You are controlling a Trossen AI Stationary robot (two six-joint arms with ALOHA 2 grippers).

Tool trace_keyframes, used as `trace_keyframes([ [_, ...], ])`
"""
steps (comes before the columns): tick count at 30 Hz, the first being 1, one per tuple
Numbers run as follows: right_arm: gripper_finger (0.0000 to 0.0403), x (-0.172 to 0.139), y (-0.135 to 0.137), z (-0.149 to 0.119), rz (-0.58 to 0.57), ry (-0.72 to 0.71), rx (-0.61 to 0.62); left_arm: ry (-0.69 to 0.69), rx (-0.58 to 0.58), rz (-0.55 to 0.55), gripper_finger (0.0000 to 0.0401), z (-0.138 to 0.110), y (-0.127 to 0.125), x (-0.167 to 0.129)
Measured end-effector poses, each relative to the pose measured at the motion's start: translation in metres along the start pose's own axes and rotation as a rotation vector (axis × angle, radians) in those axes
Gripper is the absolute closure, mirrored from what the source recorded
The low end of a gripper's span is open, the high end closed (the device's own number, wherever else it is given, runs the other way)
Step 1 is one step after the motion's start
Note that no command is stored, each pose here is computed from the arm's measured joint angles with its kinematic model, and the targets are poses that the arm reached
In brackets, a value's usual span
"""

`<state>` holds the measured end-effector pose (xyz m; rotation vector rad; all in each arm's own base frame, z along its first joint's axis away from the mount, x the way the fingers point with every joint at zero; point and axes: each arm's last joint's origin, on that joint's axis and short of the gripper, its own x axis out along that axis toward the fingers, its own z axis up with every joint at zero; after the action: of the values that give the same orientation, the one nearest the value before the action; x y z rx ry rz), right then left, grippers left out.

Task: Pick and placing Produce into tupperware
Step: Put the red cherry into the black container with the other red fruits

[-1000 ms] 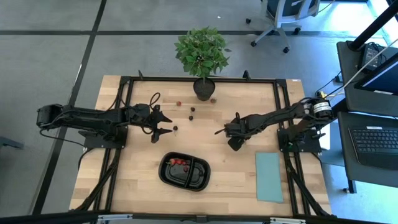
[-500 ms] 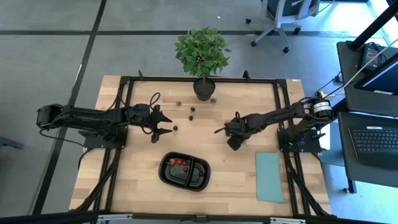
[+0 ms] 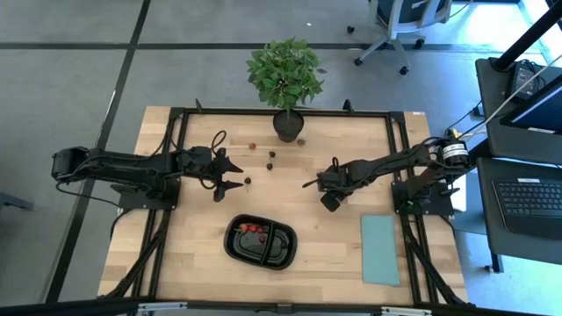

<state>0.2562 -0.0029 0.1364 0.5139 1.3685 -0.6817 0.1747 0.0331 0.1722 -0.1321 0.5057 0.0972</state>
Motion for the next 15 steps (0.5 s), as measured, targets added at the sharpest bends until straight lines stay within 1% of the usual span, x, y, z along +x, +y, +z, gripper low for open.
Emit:
trace_keyframes([
  [3, 0.0339, -0.003, 0.001, 0.001, 0.001, 0.013, -0.003, 0.0, 0.0, 0.0, 0.0165, 0.0, 0.0, 0.0],
  [5, 0.0339, -0.007, 0.003, 0.003, 0.021, 0.033, -0.003, 0.0, 0.0, 0.0, 0.0165, 0.0, 0.0, 0.0],
  [8, 0.0339, -0.017, 0.006, 0.006, 0.013, 0.053, -0.011, 0.0, 0.0, 0.0, 0.0165, 0.0, 0.0, 0.0],
  [12, 0.0339, -0.037, 0.016, 0.014, 0.028, 0.038, -0.037, 0.0, 0.0, 0.0, 0.0165, 0.0, 0.0, 0.0],
  [15, 0.0339, -0.054, 0.027, 0.023, 0.08, -0.013, -0.055, 0.0, 0.0, 0.0, 0.0165, 0.0, 0.0, 0.0],
])
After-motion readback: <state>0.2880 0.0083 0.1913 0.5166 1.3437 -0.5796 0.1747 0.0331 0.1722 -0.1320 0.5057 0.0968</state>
